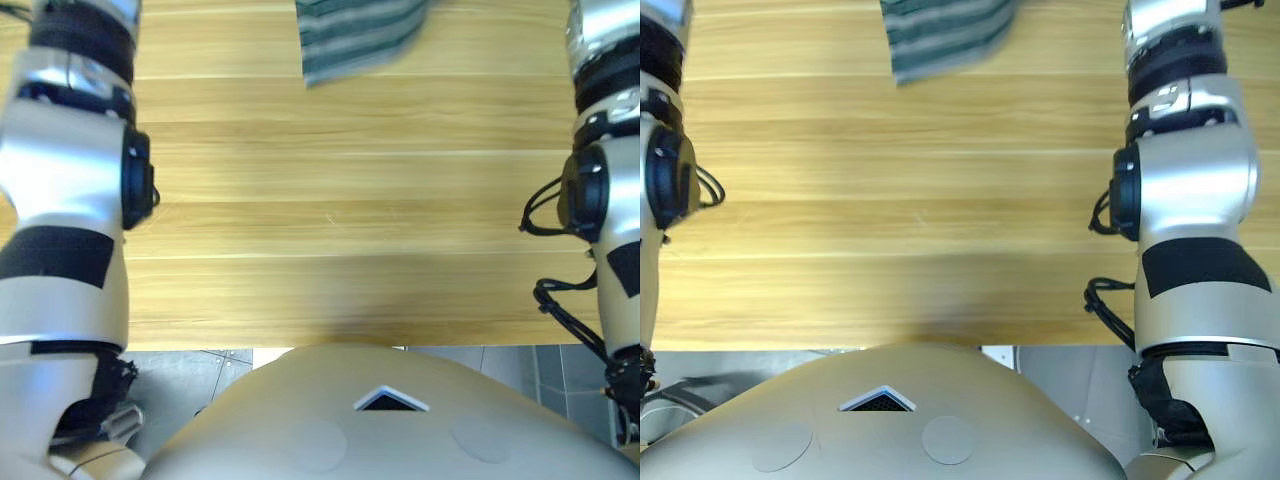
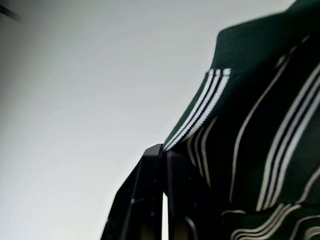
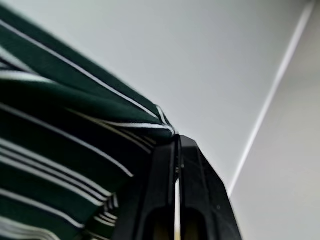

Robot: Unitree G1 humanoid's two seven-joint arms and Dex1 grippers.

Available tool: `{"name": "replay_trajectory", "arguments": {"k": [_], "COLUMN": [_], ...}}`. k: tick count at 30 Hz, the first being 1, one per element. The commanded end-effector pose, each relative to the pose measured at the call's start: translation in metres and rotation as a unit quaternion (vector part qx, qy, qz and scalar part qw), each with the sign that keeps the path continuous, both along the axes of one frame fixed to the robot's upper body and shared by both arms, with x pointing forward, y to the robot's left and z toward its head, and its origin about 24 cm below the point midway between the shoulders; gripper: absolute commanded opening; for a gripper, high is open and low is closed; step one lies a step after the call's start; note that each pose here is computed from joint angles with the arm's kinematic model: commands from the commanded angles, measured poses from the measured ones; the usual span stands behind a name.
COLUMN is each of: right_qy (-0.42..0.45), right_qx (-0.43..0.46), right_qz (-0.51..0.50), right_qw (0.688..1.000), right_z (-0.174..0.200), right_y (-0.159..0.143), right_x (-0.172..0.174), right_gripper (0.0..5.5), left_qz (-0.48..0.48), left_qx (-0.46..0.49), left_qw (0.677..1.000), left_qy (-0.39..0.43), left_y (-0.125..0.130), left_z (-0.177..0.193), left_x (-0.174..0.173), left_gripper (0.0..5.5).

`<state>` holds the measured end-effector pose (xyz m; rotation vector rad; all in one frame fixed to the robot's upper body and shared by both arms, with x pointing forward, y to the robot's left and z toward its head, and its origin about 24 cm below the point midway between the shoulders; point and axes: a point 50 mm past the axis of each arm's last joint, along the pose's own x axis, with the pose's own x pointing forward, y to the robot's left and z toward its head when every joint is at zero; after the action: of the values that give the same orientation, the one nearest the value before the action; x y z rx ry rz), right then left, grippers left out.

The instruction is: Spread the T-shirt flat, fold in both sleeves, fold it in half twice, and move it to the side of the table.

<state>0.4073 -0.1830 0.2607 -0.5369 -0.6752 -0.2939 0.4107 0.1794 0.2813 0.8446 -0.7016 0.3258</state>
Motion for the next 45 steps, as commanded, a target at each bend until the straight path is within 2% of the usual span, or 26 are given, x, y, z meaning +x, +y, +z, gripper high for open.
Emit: {"name": "replay_trajectory", "arguments": {"k": [1, 4, 6, 8, 9, 11, 13, 14, 16, 20, 25, 28, 31, 35, 38, 39, 42, 45], "right_qy": [-0.005, 0.068, 0.126, 0.207, 0.251, 0.36, 0.428, 0.443, 0.444, 0.443, 0.447, 0.438, 0.421, 0.434, 0.427, 0.419, 0.401, 0.382], "right_qx": [-0.054, -0.122, -0.156, -0.2, -0.213, -0.265, -0.3, -0.316, -0.326, -0.327, -0.315, -0.3, -0.281, -0.278, -0.277, -0.276, -0.301, -0.332], "right_qz": [-0.05, 0.006, 0.086, 0.21, 0.253, 0.319, 0.347, 0.352, 0.373, 0.378, 0.35, 0.351, 0.357, 0.362, 0.364, 0.359, 0.29, 0.243], "right_qw": [0.997, 0.99, 0.976, 0.934, 0.91, 0.836, 0.779, 0.761, 0.746, 0.744, 0.761, 0.771, 0.786, 0.776, 0.78, 0.787, 0.815, 0.827], "right_z": [-0.041, -0.109, -0.149, -0.193, -0.21, -0.246, -0.263, -0.265, -0.258, -0.244, -0.235, -0.228, -0.219, -0.219, -0.215, -0.212, -0.208, -0.213], "right_y": [-0.044, -0.059, -0.064, -0.064, -0.066, -0.07, -0.073, -0.074, -0.069, -0.061, -0.059, -0.057, -0.054, -0.055, -0.052, -0.052, -0.059, -0.054], "right_x": [-0.017, -0.045, -0.074, -0.124, -0.146, -0.189, -0.216, -0.223, -0.234, -0.245, -0.244, -0.247, -0.247, -0.258, -0.26, -0.257, -0.228, -0.197], "right_gripper": [0.01, 0.01, 0.01, 0.01, 0.01, 0.01, 0.01, 0.01, 0.01, 0.01, 0.01, 0.54, 1.01, 1.57, 2.03, 2.28, 2.28, 2.28], "left_qz": [0.105, 0.01, -0.096, -0.244, -0.281, -0.334, -0.383, -0.401, -0.417, -0.398, -0.32, -0.296, -0.288, -0.287, -0.318, -0.328, -0.343, -0.357], "left_qx": [0.071, 0.142, 0.178, 0.214, 0.204, 0.172, 0.161, 0.153, 0.129, 0.089, 0.039, 0.005, -0.017, -0.047, -0.049, -0.044, -0.031, -0.054], "left_qw": [0.992, 0.983, 0.956, 0.876, 0.851, 0.814, 0.783, 0.773, 0.772, 0.791, 0.807, 0.82, 0.829, 0.836, 0.821, 0.814, 0.799, 0.807], "left_qy": [-0.003, 0.113, 0.212, 0.356, 0.395, 0.443, 0.463, 0.467, 0.461, 0.457, 0.494, 0.49, 0.48, 0.466, 0.471, 0.476, 0.492, 0.468], "left_y": [0.056, 0.05, 0.038, 0.026, 0.025, 0.026, 0.028, 0.03, 0.033, 0.038, 0.047, 0.048, 0.048, 0.055, 0.047, 0.044, 0.043, 0.043], "left_z": [-0.046, -0.147, -0.213, -0.288, -0.307, -0.325, -0.323, -0.318, -0.302, -0.283, -0.296, -0.297, -0.295, -0.287, -0.285, -0.286, -0.291, -0.285], "left_x": [-0.013, -0.038, -0.073, -0.137, -0.164, -0.204, -0.233, -0.243, -0.252, -0.256, -0.27, -0.27, -0.265, -0.266, -0.272, -0.275, -0.283, -0.282], "left_gripper": [0.0, 0.0, 0.0, 0.0, 0.0, 0.0, 0.0, 0.0, 0.0, 0.0, 0.0, 0.0, 0.52, 1.04, 1.47, 1.69, 1.69, 1.69]}}
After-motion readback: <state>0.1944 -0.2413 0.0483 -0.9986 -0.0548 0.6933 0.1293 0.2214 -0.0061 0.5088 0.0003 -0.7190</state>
